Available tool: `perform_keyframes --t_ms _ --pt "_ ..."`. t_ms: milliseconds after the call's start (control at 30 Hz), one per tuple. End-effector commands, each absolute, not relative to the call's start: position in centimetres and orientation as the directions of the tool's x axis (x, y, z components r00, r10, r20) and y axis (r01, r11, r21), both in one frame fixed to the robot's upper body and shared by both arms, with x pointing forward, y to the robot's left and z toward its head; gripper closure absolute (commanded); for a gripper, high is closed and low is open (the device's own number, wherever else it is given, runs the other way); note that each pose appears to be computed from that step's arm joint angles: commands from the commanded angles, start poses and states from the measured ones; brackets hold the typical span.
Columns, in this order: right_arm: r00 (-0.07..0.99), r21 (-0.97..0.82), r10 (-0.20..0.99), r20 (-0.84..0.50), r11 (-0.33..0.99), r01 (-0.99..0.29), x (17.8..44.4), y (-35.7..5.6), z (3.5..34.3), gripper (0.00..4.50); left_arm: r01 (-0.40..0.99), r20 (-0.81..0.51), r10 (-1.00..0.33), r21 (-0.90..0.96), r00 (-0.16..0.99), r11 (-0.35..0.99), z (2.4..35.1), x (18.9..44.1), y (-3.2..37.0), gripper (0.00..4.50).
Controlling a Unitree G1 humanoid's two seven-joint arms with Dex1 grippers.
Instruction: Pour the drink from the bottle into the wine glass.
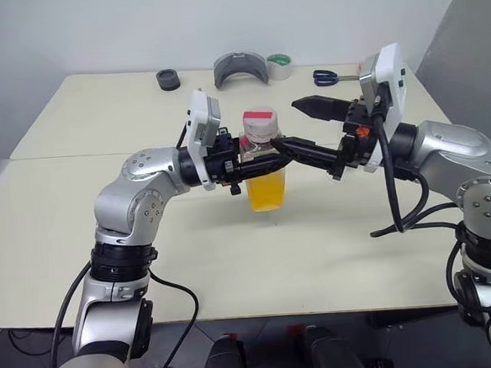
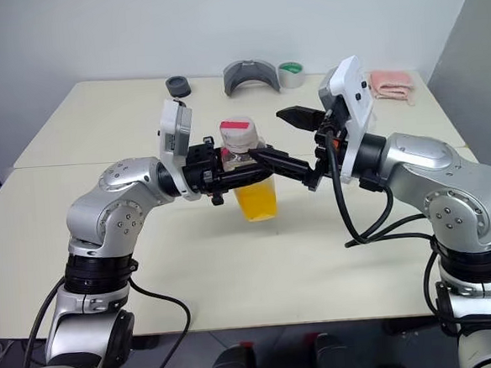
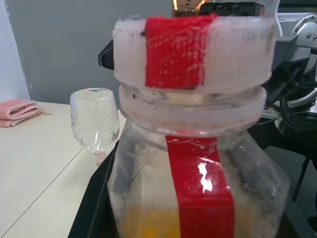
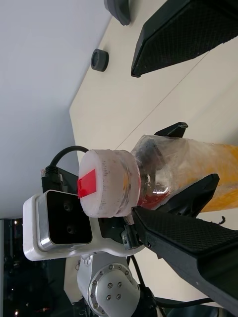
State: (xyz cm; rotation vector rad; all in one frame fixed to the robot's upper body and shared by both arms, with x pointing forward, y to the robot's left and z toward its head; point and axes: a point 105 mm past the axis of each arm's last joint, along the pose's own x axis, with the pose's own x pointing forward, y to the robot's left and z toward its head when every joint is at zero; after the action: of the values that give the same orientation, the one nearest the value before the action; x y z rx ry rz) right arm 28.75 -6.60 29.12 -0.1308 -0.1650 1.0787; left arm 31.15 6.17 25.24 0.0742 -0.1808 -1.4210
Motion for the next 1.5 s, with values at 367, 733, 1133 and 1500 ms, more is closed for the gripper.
perform_keyframes --t_ms 367,733,1133,1500 --pt "0.405 -0.204 0.903 0.141 0.427 -0.881 27.4 -6.1 30.8 0.05 0.966 0.100 -0.989 0.226 0.109 0.129 26.7 30.7 5.9 2.68" --pt "0.414 -0.206 0.893 0.175 0.444 -0.872 27.8 -5.9 31.3 0.05 0.966 0.096 -0.990 0.227 0.105 0.125 26.6 30.7 6.0 2.68" --pt "0.427 -0.204 0.888 0.170 0.455 -0.867 28.0 -5.9 31.1 0.05 0.967 0.093 -0.991 0.227 0.098 0.117 26.6 30.5 6.0 2.68" --pt "0.452 -0.199 0.876 0.171 0.480 -0.854 28.3 -6.4 31.1 0.05 0.967 0.094 -0.990 0.225 0.101 0.120 26.6 30.4 5.9 2.68"
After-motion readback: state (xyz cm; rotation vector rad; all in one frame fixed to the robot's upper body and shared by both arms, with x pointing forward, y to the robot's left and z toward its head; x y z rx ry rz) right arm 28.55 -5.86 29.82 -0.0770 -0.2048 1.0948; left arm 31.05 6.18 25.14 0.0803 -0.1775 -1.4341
